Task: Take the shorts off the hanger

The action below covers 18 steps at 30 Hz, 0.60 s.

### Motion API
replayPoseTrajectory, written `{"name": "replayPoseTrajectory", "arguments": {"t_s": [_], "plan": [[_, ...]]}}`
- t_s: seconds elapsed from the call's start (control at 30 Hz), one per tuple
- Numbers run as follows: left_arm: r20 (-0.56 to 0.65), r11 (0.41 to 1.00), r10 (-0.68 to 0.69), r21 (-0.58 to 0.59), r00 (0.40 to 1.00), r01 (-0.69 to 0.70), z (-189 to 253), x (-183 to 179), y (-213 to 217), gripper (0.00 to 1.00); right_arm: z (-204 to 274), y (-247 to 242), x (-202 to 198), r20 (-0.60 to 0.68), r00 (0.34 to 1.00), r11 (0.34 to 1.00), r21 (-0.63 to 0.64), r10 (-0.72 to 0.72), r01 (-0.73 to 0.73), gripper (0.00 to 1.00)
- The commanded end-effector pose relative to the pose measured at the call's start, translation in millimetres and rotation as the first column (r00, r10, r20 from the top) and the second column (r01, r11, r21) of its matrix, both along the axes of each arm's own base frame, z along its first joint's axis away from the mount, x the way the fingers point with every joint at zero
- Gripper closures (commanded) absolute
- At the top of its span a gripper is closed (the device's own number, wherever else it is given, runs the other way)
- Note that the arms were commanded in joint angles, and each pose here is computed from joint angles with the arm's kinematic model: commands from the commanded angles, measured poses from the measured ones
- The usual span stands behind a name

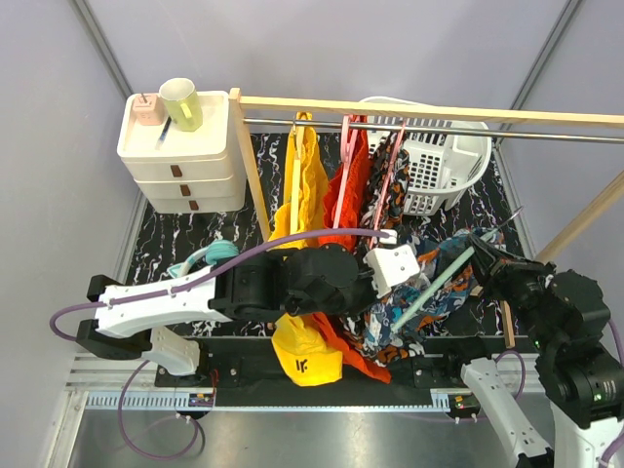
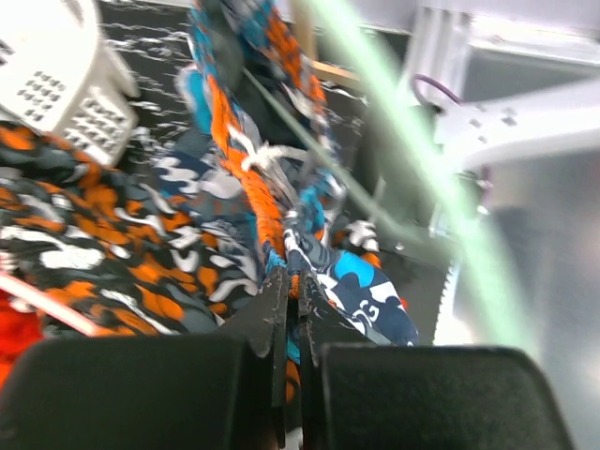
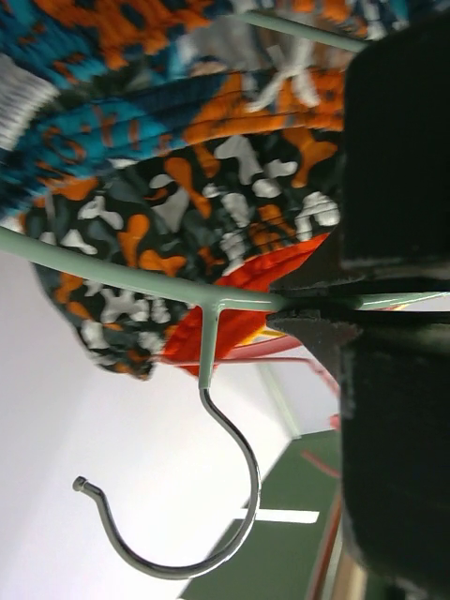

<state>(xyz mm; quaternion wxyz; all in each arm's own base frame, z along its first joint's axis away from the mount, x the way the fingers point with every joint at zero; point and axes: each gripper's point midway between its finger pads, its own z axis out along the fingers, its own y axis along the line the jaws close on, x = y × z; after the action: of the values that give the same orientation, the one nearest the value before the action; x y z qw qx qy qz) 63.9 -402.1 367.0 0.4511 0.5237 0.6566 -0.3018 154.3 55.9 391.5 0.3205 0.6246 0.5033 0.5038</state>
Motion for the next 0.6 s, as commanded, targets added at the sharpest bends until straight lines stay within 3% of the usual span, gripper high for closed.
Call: {"name": "replayPoseTrajectory", "arguments": {"t_s": [0.0, 0.1, 0.17, 0.23, 0.27, 0.37, 0.43, 0.5, 0.57], "plan": [[0.063, 0.978, 0.154, -0.148, 0.986, -0.144, 36, 27, -1, 1.0, 28, 28, -28, 0.14, 0.972, 0.982, 0.006, 0.189, -0.191, 1.0], [0.073, 0.965, 0.195, -0.19, 0.978, -0.179, 47, 34, -4, 1.0, 25, 44, -41, 0.129, 0.952, 0.952, 0.102, 0.276, -0.29, 1.0], [0.074, 0.954, 0.224, -0.22, 0.972, -0.203, 54, 39, -10, 1.0, 35, 45, -48, 0.171, 0.941, 0.948, 0.082, 0.291, -0.308, 1.0], [0.079, 0.942, 0.273, -0.224, 0.959, -0.25, 54, 48, -16, 1.0, 52, 46, -56, 0.229, 0.921, 0.945, 0.002, 0.317, -0.326, 1.0], [0.077, 0.936, 0.287, -0.233, 0.955, -0.263, 58, 50, -18, 1.0, 54, 48, -53, 0.235, 0.905, 0.935, -0.119, 0.354, -0.335, 1.0], [0.074, 0.92, 0.33, -0.25, 0.941, -0.302, 64, 57, -26, 1.0, 66, 52, -59, 0.246, 0.871, 0.889, -0.295, 0.425, -0.35, 1.0], [0.074, 0.915, 0.341, -0.253, 0.937, -0.314, 65, 59, -32, 1.0, 83, 56, -69, 0.285, 0.836, 0.864, -0.344, 0.469, -0.367, 1.0], [0.083, 0.905, 0.37, -0.256, 0.925, -0.339, 67, 64, -36, 1.0, 88, 60, -70, 0.277, 0.83, 0.861, -0.319, 0.484, -0.396, 1.0], [0.087, 0.888, 0.41, -0.266, 0.908, -0.375, 70, 70, -34, 1.0, 81, 58, -80, 0.244, 0.862, 0.895, -0.141, 0.445, -0.422, 1.0]]}}
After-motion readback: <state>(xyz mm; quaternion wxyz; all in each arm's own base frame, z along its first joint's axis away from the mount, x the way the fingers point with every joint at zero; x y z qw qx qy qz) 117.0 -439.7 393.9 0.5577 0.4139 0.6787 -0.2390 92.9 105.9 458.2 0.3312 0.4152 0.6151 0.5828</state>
